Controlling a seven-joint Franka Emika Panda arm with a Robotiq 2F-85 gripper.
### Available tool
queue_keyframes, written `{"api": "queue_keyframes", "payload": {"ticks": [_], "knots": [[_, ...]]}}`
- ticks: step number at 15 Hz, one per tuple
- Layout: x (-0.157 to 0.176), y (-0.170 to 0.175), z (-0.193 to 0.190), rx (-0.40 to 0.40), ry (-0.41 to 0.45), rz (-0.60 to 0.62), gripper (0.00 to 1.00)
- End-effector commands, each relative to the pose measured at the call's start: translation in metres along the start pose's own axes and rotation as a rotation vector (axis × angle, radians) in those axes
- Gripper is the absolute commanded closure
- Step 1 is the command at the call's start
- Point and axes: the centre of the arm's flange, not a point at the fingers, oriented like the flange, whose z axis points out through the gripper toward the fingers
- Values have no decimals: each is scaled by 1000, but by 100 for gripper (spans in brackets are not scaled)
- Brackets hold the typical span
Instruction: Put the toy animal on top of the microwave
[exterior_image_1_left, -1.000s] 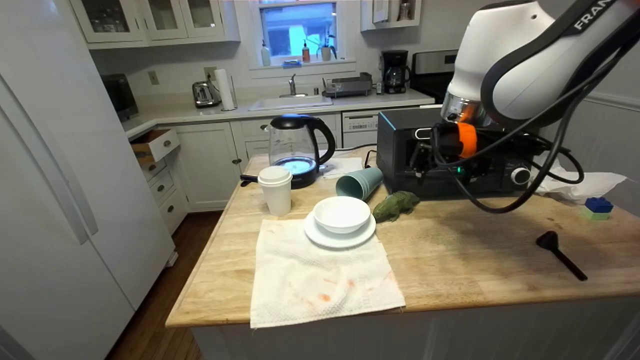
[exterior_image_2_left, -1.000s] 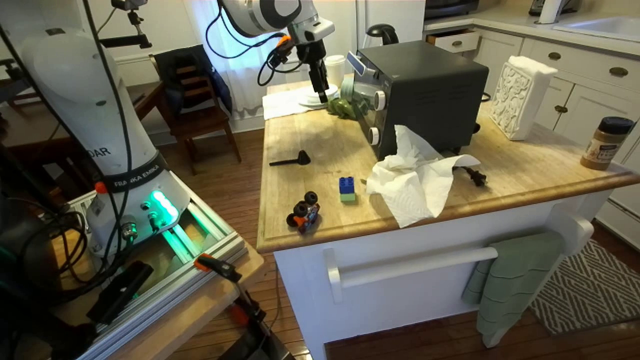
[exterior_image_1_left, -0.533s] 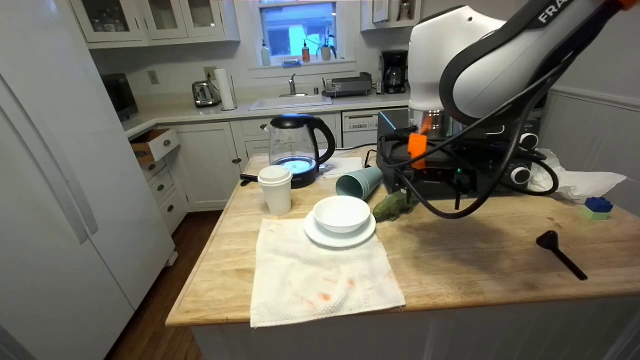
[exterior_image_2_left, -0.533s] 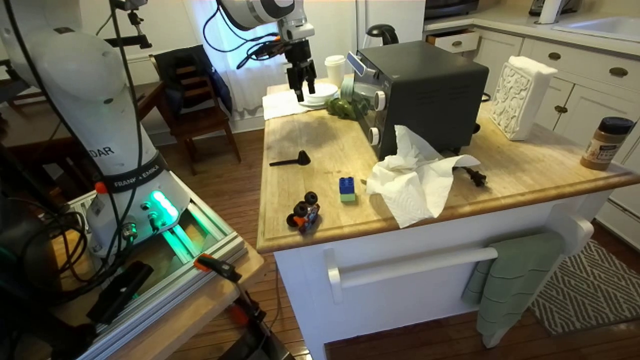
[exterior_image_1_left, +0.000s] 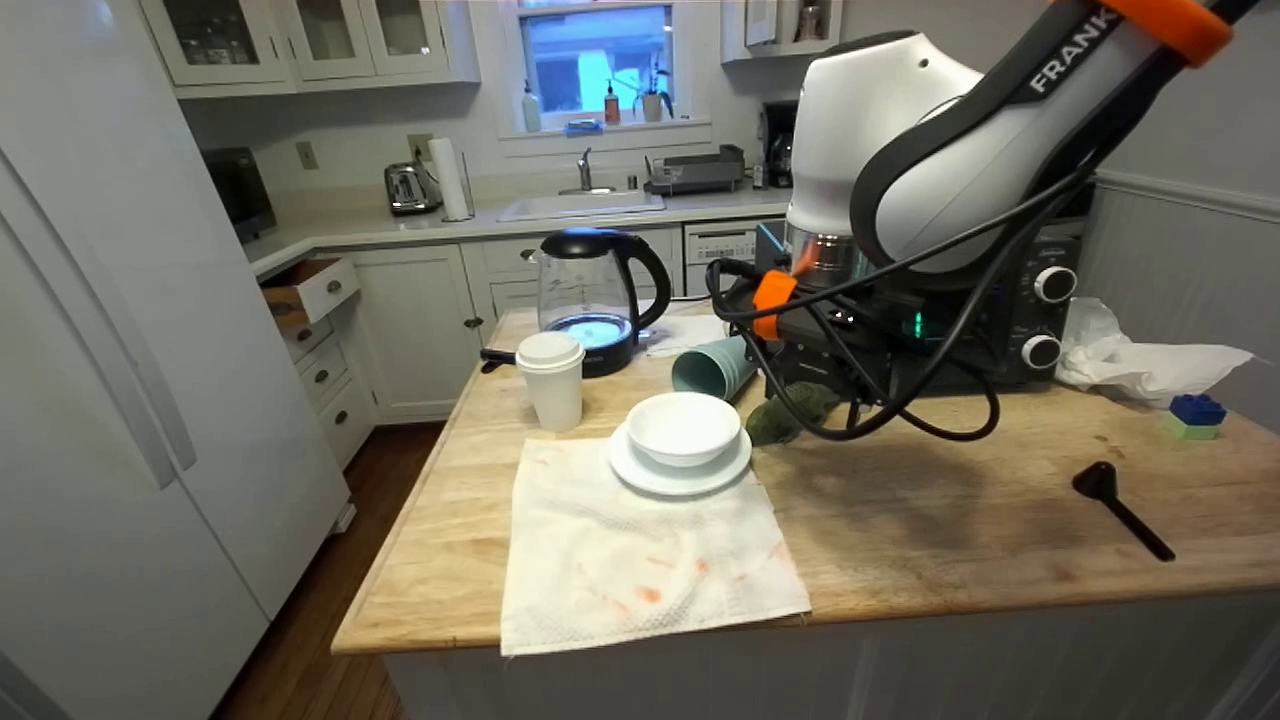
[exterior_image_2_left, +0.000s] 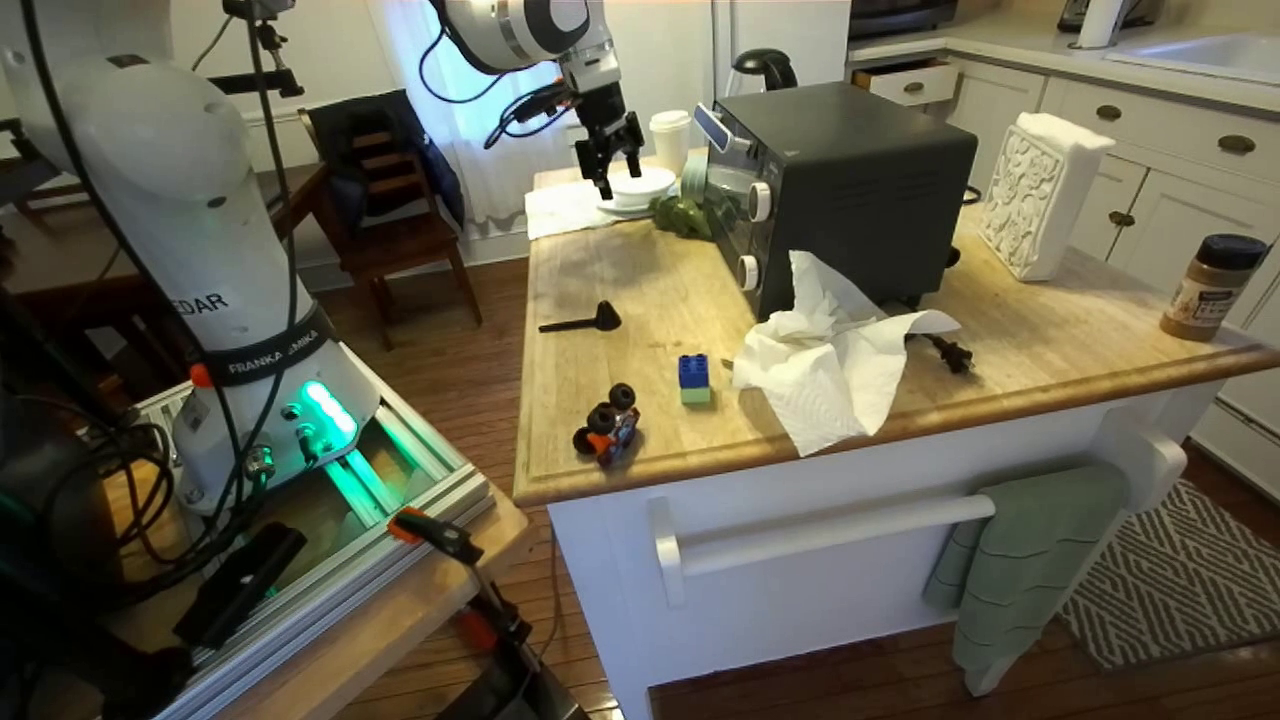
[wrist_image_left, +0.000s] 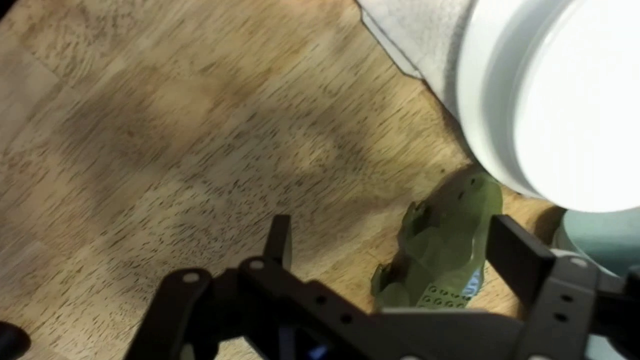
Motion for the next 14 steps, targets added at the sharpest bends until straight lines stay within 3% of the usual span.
{"api": "queue_keyframes", "payload": {"ticks": [1,12,14], "knots": [[3,-21,19,25,46,108,0],[18,-51,55,47,137,218,0],[23,-51,61,39,154,229,26]]}}
